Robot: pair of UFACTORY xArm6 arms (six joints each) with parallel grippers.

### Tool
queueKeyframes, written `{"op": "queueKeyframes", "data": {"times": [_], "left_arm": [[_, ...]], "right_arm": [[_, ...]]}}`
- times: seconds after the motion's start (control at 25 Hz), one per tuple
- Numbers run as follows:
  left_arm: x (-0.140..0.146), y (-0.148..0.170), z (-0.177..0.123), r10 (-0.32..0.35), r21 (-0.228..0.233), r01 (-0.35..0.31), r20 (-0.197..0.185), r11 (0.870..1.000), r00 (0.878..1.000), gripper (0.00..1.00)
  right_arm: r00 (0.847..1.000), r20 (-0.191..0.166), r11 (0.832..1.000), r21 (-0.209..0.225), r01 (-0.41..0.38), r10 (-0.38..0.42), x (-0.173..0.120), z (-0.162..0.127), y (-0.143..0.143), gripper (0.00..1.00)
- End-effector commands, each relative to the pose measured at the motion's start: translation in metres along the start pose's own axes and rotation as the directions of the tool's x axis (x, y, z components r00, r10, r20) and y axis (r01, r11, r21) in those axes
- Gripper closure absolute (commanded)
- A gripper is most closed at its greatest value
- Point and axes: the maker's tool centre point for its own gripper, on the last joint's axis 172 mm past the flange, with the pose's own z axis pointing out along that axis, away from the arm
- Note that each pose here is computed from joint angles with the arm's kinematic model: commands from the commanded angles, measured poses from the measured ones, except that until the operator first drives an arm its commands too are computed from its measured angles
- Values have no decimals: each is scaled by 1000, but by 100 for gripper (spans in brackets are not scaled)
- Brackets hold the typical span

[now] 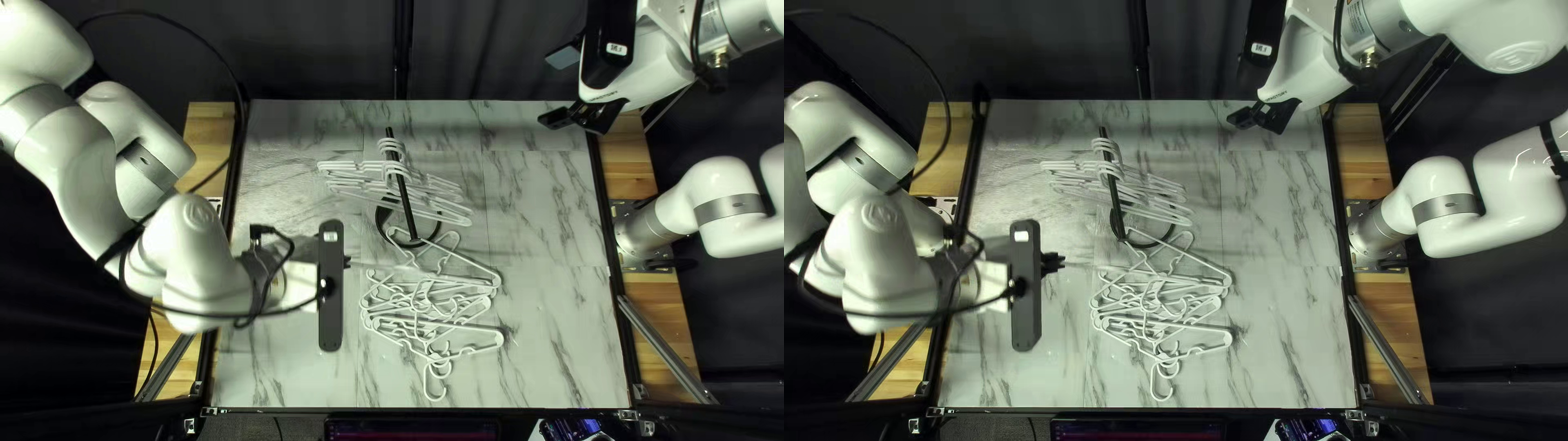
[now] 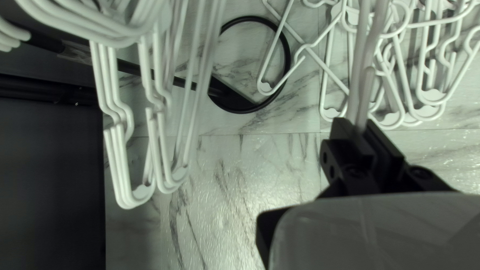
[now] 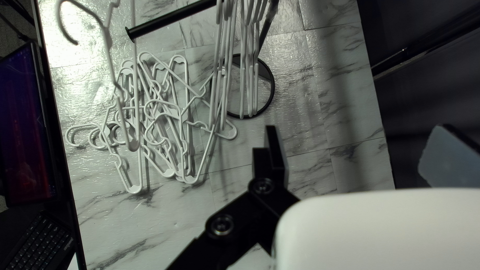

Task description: Remove hangers from rack and place onto table

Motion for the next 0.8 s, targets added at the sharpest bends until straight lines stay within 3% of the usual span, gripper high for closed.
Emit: {"op": "queueKeyframes", "data": {"times": [0.04, 0.08, 0.2, 0.24, 0.28, 0.32, 0.44, 0.8], "left_arm": [[-1, 26, -2, 11, 83, -14, 45, 996, 999, 100], [-2, 31, -1, 11, 100, -17, 55, 995, 998, 100], [-7, 51, 5, 0, 212, -23, 111, 977, 994, 100], [-10, 64, 9, -11, 283, -27, 133, 959, 991, 100], [-10, 68, 11, -15, 313, -30, 141, 949, 990, 100], [-14, 77, 15, -20, 377, -42, 157, 925, 987, 100], [-23, 76, 16, -26, 488, -66, 181, 870, 983, 100], [-23, 76, 16, -26, 488, -66, 181, 870, 983, 100]], "right_arm": [[1000, 0, 1000, 0, 0, 0, 0, 0, 0, 0], [1000, 0, 1000, 0, 0, 0, 0, 0, 0, 0], [1000, 0, 1000, 0, 0, 0, 0, 0, 0, 0], [1000, 0, 1000, 0, 0, 0, 0, 0, 0, 0], [1000, 0, 1000, 0, 0, 0, 0, 0, 0, 0], [1000, 0, 1000, 0, 0, 0, 0, 0, 0, 0], [1000, 0, 1000, 0, 0, 0, 0, 0, 0, 0], [1000, 0, 1000, 0, 0, 0, 0, 0, 0, 0]]}}
